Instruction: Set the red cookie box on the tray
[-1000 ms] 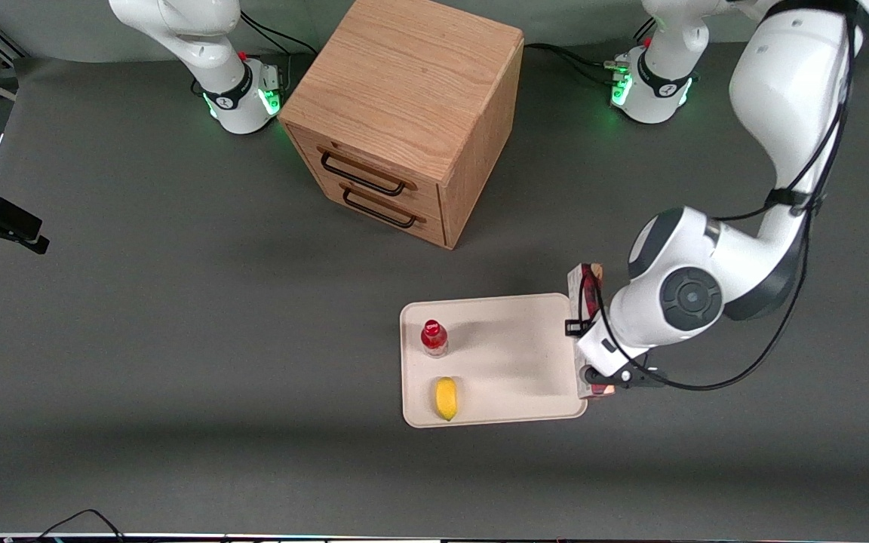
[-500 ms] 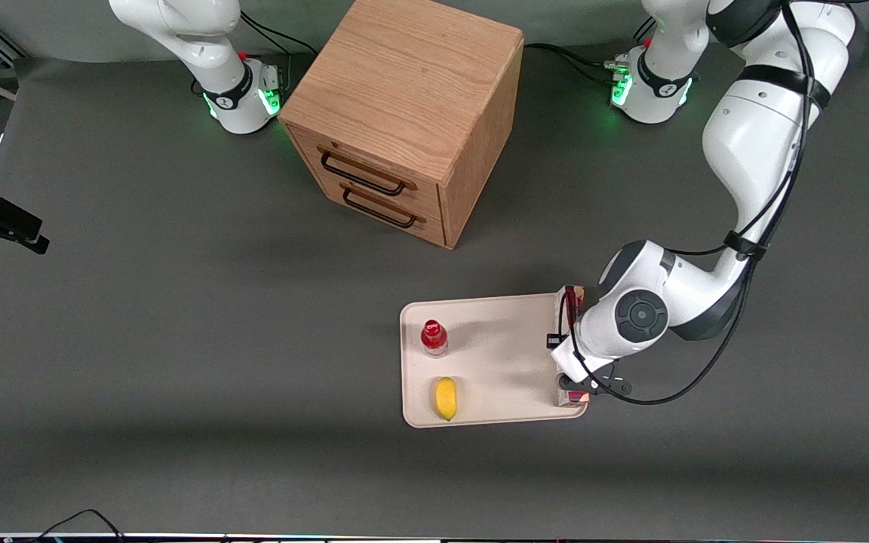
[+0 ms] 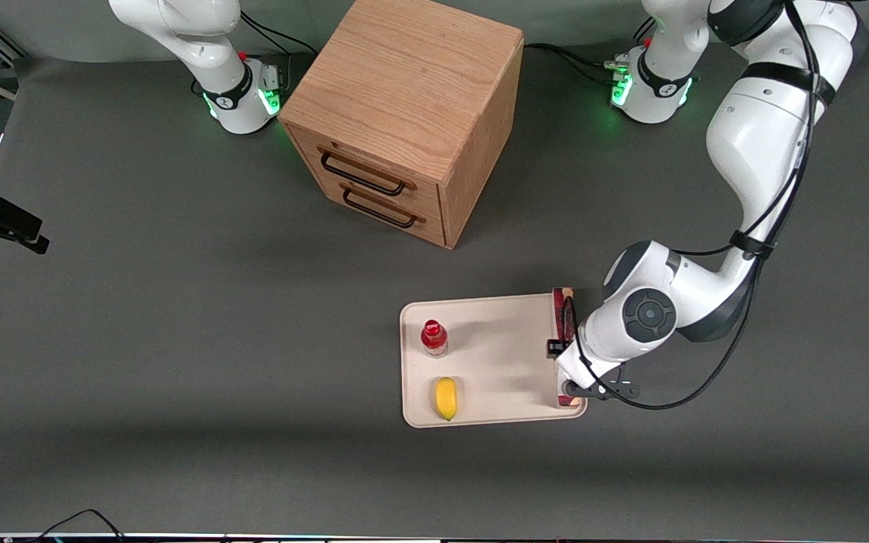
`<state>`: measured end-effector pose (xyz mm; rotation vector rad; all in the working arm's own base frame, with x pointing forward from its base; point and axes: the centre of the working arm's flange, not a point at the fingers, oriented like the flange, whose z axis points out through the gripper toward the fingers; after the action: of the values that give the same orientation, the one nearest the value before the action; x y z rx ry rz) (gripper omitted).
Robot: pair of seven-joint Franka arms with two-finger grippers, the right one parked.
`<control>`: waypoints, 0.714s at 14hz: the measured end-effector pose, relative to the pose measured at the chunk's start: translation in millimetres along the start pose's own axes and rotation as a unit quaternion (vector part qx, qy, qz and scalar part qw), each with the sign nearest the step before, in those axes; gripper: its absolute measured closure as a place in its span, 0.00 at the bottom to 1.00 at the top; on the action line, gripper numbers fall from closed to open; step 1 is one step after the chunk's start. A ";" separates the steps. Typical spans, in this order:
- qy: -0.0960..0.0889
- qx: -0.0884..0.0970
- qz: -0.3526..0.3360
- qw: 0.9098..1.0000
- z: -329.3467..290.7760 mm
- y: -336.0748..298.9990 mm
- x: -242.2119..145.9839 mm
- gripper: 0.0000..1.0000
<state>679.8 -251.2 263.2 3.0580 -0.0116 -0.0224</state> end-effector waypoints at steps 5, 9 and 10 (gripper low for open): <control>-0.041 0.018 -0.035 0.998 -107.2 -43.9 16.5 0.00; -0.043 0.036 -0.007 0.998 -232.4 -107.5 -3.4 0.00; -0.045 0.043 0.005 0.998 -261.5 -127.6 -13.8 0.00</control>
<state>670.9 -102.1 513.3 3.1390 -0.0331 -0.1641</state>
